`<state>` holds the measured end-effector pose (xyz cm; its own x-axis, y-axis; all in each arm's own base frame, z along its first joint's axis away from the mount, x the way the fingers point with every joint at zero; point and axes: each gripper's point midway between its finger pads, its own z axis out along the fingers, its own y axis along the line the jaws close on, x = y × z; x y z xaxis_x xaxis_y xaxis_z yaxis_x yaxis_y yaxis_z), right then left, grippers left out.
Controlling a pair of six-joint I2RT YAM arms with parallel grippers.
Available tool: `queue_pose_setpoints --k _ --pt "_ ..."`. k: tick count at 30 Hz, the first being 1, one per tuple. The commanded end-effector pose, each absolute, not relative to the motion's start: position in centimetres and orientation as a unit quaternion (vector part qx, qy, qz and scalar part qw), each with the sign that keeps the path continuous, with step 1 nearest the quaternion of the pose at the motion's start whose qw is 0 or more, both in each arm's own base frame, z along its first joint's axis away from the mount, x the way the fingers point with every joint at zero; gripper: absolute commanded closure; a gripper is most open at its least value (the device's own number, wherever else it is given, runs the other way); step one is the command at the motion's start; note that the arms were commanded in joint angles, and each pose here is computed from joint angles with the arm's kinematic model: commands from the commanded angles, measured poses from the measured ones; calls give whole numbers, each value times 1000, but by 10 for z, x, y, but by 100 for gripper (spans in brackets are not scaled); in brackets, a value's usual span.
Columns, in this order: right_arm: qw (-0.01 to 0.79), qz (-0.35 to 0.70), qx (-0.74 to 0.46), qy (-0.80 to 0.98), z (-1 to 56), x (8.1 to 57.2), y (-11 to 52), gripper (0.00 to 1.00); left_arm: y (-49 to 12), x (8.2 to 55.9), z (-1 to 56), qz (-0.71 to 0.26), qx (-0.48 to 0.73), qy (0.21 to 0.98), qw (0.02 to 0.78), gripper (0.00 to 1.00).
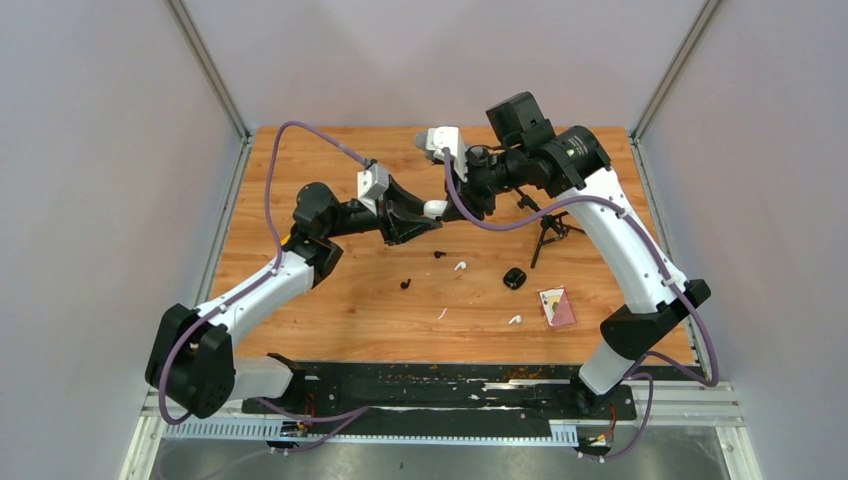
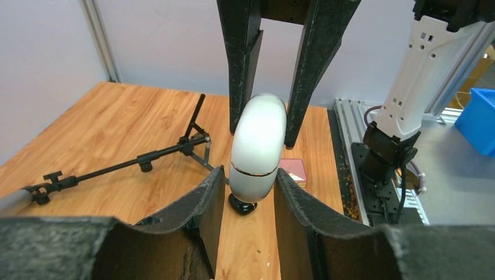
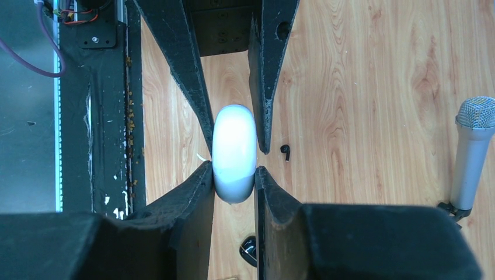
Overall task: Insert the wireless bluetooth earbuds into the charging case
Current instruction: Open the charging case.
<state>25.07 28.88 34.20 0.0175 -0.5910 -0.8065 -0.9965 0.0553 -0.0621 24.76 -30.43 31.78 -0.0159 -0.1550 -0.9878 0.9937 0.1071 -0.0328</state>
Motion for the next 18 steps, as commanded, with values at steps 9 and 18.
queue_pose_setpoints --k 9,18 --pt "385 276 -615 630 359 259 294 100 -311 249 332 -519 428 476 566 57" --pt "374 281 -613 637 352 257 294 100 -312 250 335 -521 424 477 567 54"
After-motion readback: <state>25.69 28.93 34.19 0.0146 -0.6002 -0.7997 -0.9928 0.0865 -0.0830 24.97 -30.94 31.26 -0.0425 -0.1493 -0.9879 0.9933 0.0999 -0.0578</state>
